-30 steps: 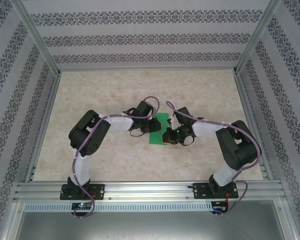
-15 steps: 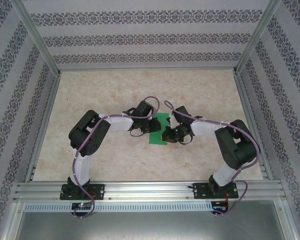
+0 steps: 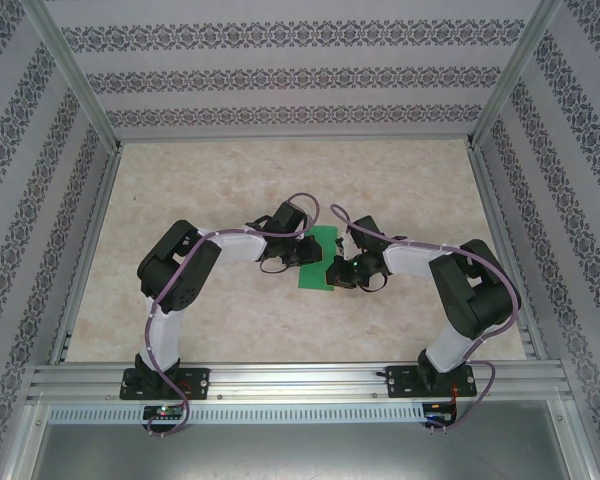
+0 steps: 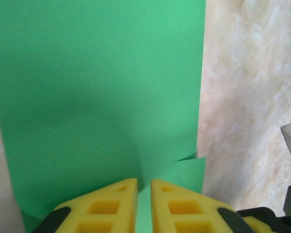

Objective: Fold a paper plane with a square sheet of paper (pick it up from the middle)
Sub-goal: Fold the triangle a second time at the center of the table.

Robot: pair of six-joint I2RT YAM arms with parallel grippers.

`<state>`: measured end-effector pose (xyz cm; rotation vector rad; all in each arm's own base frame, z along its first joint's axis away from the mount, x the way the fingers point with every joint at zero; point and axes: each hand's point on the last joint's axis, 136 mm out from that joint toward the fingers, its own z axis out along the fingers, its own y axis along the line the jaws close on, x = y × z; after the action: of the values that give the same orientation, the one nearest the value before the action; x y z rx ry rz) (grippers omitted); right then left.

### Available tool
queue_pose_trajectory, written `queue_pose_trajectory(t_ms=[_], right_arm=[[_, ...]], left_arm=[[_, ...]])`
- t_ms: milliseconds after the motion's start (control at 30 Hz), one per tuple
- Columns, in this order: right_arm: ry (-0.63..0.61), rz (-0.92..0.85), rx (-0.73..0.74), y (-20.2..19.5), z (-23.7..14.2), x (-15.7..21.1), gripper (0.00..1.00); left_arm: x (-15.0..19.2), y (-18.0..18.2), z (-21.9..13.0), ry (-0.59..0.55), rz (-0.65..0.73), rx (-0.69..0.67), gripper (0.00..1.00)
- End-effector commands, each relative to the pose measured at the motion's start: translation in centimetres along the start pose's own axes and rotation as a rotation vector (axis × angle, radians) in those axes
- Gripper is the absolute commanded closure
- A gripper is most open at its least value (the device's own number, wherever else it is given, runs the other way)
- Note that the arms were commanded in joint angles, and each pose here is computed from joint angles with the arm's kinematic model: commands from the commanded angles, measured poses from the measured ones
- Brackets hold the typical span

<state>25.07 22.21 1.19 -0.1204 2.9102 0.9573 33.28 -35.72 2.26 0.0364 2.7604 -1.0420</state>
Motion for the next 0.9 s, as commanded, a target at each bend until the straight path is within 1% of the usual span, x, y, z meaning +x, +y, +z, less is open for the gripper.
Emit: queue_pose_trajectory(t_ms=[0,67,133,200,400,567,633,667,767,867], right_arm=[[0.054,0.035,-0.016,-0.3,0.0,1.9,0.89],[0.058,0.044,-0.016,-0.5,0.1,2.2,0.89],[0.096,0.069,0.06,-2.3,0.2,3.2,0.89],[0.095,0.068,0.083,-3.2,0.3,3.7,0.9],[0.095,0.071,0.031,-2.4,-0.1,4.3,0.9],[0.118,0.072,0.039,-2.8,-0.3,5.2,0.9],[0.113,0.067,-0.007,-2.1,-0.3,5.4,0.9],[0.11,0.068,-0.007,-2.1,-0.3,5.4,0.9],[0.131,0.081,0.051,-3.2,-0.5,6.0,0.9],[0.129,0.091,0.053,-3.4,-0.7,6.3,0.9]], left_arm=[[2.1,2.6,1.3,0.06,-0.006,-0.079,0.83],[2.1,2.7,1.3,0.06,-0.008,-0.082,0.83],[2.1,2.8,1.2,0.059,-0.01,-0.088,0.83],[2.1,2.8,1.3,0.056,-0.011,-0.089,0.83],[2.1,2.8,1.4,0.06,-0.007,-0.091,0.84],[2.2,3.1,1.4,0.063,-0.006,-0.099,0.86],[2.3,3.2,1.5,0.066,-0.008,-0.1,0.86],[2.3,3.2,1.5,0.066,-0.008,-0.101,0.86],[2.4,3.4,1.4,0.062,-0.013,-0.102,0.87],[2.4,3.2,1.5,0.063,-0.012,-0.097,0.87]])
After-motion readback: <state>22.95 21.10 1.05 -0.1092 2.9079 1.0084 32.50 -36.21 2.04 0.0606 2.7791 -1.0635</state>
